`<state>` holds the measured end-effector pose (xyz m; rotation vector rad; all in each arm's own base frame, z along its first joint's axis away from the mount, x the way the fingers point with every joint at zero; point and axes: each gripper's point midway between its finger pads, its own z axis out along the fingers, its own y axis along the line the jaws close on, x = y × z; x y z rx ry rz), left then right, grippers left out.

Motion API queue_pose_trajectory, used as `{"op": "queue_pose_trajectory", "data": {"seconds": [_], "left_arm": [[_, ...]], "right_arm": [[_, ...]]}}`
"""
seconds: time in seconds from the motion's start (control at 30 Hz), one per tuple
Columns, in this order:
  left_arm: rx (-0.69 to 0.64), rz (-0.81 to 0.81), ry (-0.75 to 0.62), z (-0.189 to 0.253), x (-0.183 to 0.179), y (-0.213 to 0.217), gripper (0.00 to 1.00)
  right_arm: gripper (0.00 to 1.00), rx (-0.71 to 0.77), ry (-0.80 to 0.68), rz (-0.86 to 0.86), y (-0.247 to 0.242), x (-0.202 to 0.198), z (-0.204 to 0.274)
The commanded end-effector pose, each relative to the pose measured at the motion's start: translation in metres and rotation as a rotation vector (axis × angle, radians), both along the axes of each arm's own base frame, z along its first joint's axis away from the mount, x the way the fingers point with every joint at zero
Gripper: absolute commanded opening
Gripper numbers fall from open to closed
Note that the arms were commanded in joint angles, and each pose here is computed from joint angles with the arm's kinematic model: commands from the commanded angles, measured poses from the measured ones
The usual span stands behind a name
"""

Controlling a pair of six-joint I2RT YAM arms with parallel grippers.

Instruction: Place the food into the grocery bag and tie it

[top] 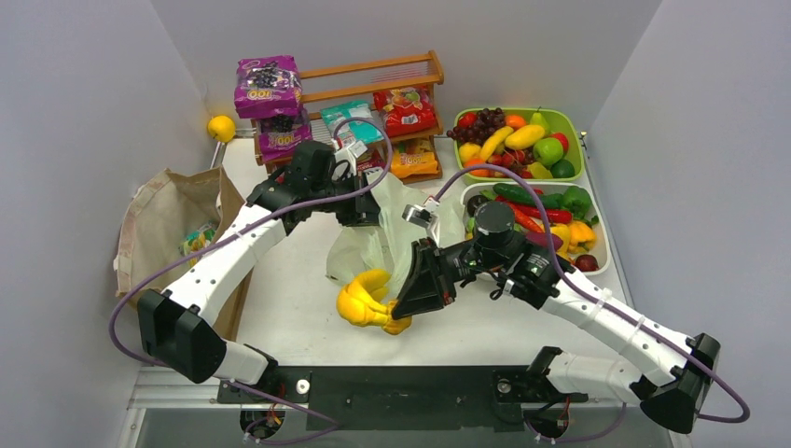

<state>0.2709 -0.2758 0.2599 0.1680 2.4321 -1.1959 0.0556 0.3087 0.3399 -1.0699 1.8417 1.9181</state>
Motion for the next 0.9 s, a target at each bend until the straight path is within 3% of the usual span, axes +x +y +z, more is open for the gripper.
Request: {"op": "queue_pose_trajectory", "data": {"seconds": [0.0, 0.33, 0.43, 0.6, 0.87], "left_arm": [[-0.053, 0.035, -0.022, 0.012, 0.013, -0.006, 0.00], [-0.066, 0.045, -0.028, 0.018, 0.005, -0.001, 0.00], [-0.044, 0.047, -0.040, 0.019, 0.002, 0.004, 0.00], [-0.019, 0.060, -0.041, 0.015, 0.004, 0.012, 0.00], [-0.019, 0.045, -0.058, 0.027, 0.000, 0.016, 0.00]], "right_arm": [[0.00, 0.122, -0.074, -0.013, 0.015, 0.003, 0.023], [0.00, 0.069, -0.071, -0.068, 0.026, 0.045, 0.014], [0.00, 0.051, -0.067, -0.115, 0.013, 0.062, 0.010], [0.00, 0.035, -0.096, -0.143, -0.020, 0.056, 0.010], [0.00, -0.040, -0.065, -0.275, -0.036, 0.073, -0.025]]}}
